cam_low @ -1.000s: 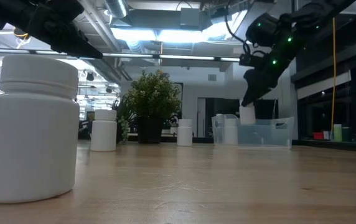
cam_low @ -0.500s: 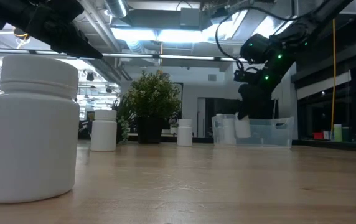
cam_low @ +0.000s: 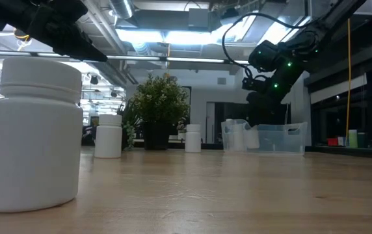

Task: Pick and place pill bottles into a basket
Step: Put the white pill bottle into the transparent bin

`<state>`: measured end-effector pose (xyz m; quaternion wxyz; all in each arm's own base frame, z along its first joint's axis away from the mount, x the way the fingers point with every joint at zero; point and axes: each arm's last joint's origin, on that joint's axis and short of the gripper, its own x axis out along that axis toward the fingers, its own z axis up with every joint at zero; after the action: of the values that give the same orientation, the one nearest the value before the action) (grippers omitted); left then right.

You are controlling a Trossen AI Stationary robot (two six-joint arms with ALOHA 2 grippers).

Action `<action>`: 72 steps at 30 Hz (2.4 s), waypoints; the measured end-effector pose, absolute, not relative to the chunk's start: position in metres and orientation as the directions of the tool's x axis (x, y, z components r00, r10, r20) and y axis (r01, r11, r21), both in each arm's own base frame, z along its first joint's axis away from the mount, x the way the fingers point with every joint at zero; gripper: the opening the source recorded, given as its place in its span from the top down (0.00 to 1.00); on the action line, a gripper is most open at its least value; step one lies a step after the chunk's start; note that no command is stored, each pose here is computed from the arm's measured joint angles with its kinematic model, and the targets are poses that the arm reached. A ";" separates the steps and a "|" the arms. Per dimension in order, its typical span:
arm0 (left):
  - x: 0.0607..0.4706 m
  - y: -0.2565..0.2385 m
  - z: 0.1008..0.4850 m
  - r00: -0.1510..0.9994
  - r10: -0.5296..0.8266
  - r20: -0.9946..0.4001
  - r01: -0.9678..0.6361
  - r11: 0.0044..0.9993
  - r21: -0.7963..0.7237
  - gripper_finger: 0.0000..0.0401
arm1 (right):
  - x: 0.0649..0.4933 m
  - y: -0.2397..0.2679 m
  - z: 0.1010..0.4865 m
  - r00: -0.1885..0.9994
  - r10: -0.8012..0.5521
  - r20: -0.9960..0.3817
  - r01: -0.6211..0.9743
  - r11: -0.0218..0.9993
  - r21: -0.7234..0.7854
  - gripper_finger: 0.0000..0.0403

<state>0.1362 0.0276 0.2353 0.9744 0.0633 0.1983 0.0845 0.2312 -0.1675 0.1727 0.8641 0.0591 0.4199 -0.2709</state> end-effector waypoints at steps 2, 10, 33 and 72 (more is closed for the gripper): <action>0.136 0.028 0.235 0.907 0.190 -0.376 -0.139 0.978 0.157 0.99 | 0.231 -0.167 0.173 0.500 -0.418 -0.758 0.518 0.846 -0.125 0.62; 0.136 0.028 0.235 0.907 0.190 -0.377 -0.140 0.978 0.157 0.99 | 0.231 -0.167 0.172 0.496 -0.414 -0.763 0.517 0.847 -0.123 0.62; 0.136 0.028 0.235 0.907 0.190 -0.376 -0.139 0.978 0.157 0.99 | 0.231 -0.167 0.172 0.494 -0.412 -0.765 0.517 0.847 -0.122 0.53; 0.136 0.028 0.235 0.907 0.190 -0.377 -0.139 0.978 0.159 0.99 | 0.228 -0.165 0.183 0.517 -0.432 -0.739 0.500 0.853 -0.150 0.32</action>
<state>0.1361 0.0276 0.2352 0.9743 0.0643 0.1989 0.0844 0.2275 -0.1647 0.1832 0.8699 0.0409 0.4120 -0.2679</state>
